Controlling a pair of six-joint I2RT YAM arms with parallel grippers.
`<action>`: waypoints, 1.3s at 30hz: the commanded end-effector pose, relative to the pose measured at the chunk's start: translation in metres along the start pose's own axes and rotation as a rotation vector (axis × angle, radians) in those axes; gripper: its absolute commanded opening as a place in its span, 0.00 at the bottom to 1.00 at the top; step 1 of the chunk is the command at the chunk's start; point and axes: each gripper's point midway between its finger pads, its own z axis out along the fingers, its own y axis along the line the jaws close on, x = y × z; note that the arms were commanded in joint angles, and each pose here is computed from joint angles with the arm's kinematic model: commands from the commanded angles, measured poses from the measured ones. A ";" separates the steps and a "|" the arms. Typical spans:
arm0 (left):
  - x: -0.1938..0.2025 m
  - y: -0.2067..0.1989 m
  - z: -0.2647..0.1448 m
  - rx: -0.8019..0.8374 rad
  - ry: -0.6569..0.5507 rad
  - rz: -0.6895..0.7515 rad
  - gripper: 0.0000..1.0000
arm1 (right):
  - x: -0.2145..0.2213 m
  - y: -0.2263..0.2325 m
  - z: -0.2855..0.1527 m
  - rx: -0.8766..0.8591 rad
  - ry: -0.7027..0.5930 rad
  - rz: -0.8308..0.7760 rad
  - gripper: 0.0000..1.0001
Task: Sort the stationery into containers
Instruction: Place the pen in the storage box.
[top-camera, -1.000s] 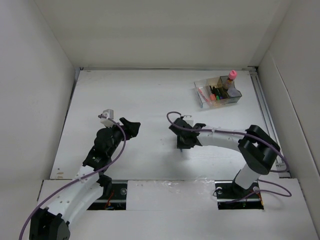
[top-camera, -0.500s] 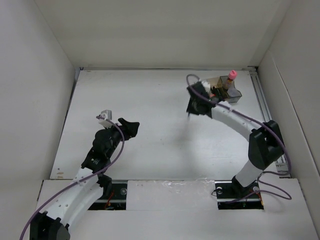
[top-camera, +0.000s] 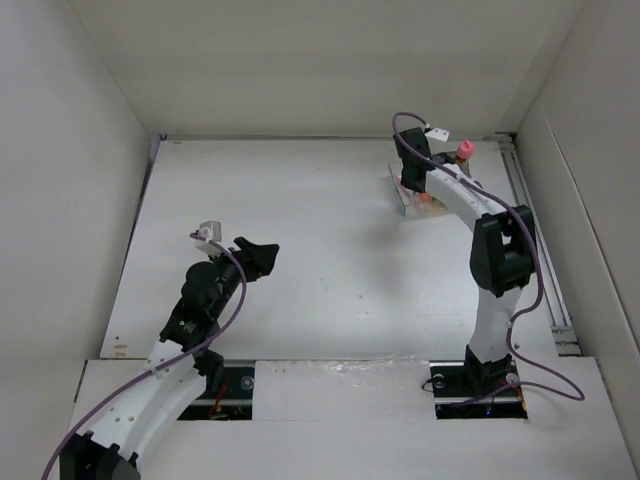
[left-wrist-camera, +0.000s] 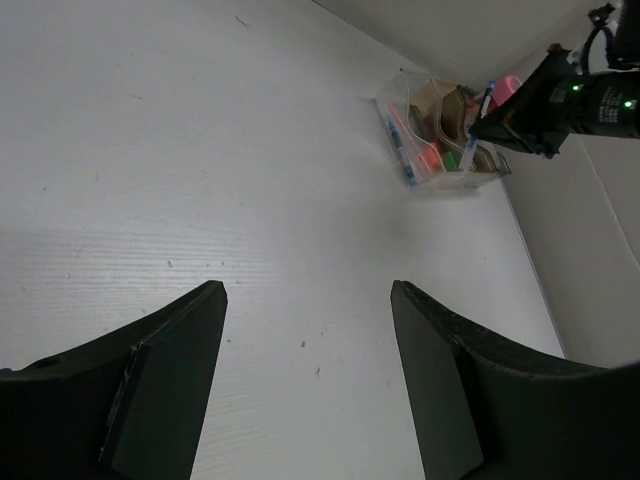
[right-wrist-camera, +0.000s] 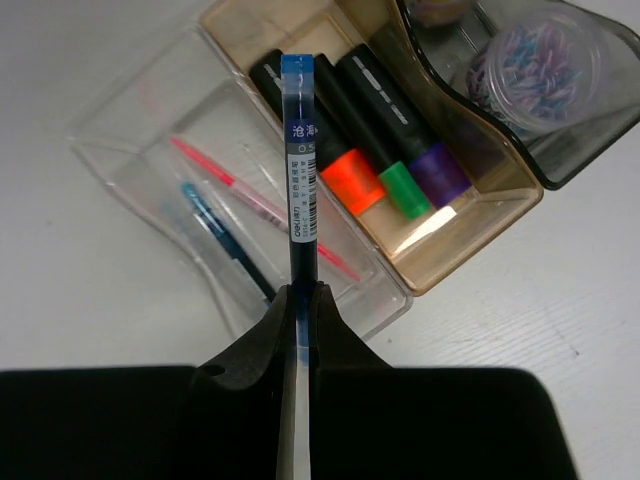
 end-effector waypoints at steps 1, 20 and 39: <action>-0.001 -0.007 0.000 0.043 -0.006 0.014 0.64 | -0.024 -0.011 -0.005 0.079 -0.078 -0.016 0.00; -0.002 -0.002 -0.001 0.020 -0.022 0.014 0.59 | -0.007 0.005 0.005 0.137 -0.156 -0.081 0.03; -0.001 -0.002 -0.001 0.019 -0.021 0.005 0.59 | 0.005 0.017 -0.008 0.129 -0.167 -0.104 0.45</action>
